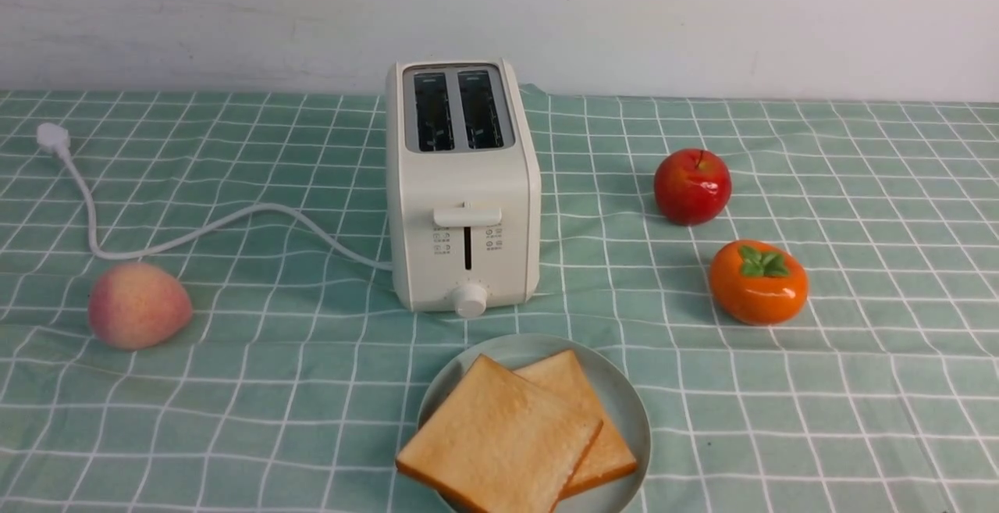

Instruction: Take toasted bread from bread machine on blue coffee table place on plate.

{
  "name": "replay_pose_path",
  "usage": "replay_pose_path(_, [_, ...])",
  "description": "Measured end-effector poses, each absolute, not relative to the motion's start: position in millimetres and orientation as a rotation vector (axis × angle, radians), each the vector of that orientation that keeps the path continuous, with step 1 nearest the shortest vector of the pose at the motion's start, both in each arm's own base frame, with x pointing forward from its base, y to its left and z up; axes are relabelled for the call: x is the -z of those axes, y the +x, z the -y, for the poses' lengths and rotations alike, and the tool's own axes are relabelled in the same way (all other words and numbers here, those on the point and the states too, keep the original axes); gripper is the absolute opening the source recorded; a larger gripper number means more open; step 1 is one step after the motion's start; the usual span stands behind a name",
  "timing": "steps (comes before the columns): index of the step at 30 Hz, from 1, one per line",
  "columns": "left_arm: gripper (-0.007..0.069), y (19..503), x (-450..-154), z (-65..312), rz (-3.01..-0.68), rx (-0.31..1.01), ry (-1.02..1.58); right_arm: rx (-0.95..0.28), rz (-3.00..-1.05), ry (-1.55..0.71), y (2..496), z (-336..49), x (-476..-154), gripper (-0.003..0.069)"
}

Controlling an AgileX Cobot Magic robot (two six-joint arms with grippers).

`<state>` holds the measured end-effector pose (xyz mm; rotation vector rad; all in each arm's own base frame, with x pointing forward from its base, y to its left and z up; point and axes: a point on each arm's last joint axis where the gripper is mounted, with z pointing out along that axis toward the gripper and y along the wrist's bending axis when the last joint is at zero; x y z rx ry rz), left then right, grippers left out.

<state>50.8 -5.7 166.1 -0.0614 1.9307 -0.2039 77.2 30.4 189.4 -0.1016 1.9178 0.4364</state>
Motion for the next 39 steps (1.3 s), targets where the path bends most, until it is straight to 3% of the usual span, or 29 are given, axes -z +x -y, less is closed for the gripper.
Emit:
replay_pose_path(6, [-0.0004,50.8,-166.1,5.7,-1.931,0.204,-0.061,-0.386,-1.809,-0.008,72.5,-20.6,-197.6,0.0073])
replay_pose_path(10, [-0.0003,50.8,-166.1,5.7,-1.931,0.204,-0.061,-0.289,-1.711,0.079,67.3,-10.2,-203.8,0.0080])
replay_pose_path(14, [0.0000,50.8,-166.1,5.7,-1.931,0.204,-0.061,-0.117,-1.752,0.014,61.7,-4.4,-194.6,0.0085])
replay_pose_path(17, [0.0002,50.8,-166.1,5.7,-1.931,0.204,-0.061,-0.057,-1.809,0.000,57.3,-1.9,-179.9,0.0090])
replay_pose_path(39, [0.0027,50.8,-166.2,5.8,-1.930,0.205,-0.060,0.000,-1.868,0.019,52.4,1.4,-174.1,0.0113])
